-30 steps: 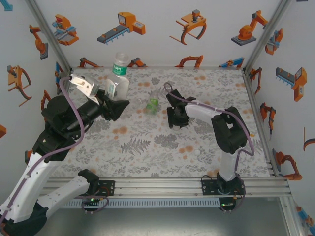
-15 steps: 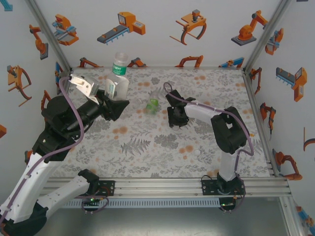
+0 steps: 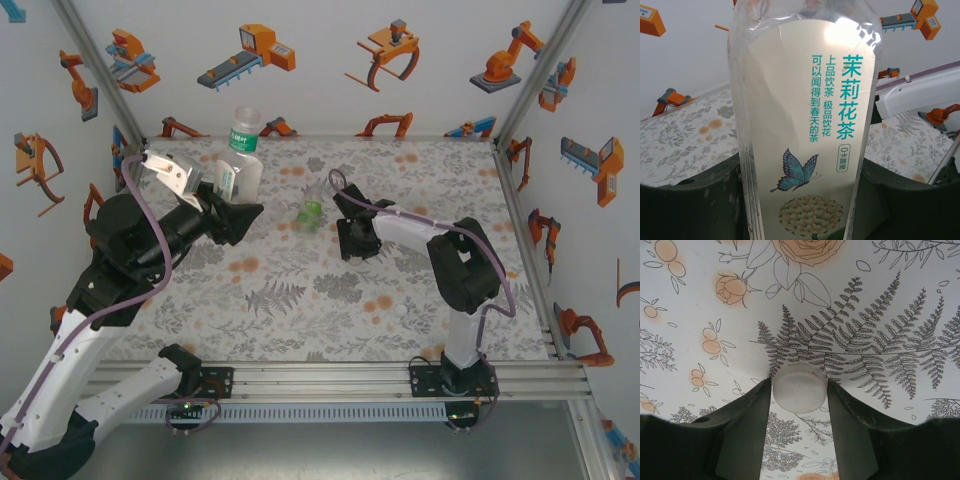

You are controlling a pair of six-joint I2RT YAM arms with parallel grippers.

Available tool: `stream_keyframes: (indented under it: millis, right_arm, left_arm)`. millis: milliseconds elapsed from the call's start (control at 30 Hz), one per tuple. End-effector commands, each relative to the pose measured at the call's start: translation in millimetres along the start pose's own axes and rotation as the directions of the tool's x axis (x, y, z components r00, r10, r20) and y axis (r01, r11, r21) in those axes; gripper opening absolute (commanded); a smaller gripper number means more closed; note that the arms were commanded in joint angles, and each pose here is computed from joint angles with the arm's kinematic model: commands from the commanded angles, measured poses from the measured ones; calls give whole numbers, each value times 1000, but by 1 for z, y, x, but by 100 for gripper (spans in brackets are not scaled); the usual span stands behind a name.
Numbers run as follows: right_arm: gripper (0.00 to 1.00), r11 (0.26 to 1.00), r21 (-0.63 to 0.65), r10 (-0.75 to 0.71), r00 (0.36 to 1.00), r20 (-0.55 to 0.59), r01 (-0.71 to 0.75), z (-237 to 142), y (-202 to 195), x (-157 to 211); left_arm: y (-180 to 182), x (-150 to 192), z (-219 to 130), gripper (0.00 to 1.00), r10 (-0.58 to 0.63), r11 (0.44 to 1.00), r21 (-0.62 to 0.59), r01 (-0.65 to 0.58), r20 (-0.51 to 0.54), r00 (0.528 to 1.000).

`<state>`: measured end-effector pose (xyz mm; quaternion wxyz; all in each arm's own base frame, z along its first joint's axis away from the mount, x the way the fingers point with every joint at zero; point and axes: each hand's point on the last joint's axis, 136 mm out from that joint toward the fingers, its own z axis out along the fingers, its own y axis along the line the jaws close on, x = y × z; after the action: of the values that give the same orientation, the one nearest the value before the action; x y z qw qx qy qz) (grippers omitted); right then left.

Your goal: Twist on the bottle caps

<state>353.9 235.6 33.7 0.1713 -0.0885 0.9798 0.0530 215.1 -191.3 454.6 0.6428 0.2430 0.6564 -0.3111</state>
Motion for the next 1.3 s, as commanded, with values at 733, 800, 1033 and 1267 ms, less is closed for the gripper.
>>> stream_keyframes:
  millis: [733,800,1033,1267]
  right_arm:
    - [35,999,20,-27,1000,-4,27,-10,0,1]
    - [34,999,13,-35,999,11,35,-21,0,-4]
    - [31,996,-56,-59,995,79,64,-72,-7,-16]
    - [26,963,-242,-71,979,189,117,-149,-15,-29]
  left_arm:
    - [3,1,2,5,-8,1000,-12,8,5,1000]
    - [4,6,3,5,-2,1000,-15,2,-14,1000]
    - [3,34,15,4,33,999,18,-31,-119,992]
    - [-10,65,33,6,71,990,138,-39,-229,971]
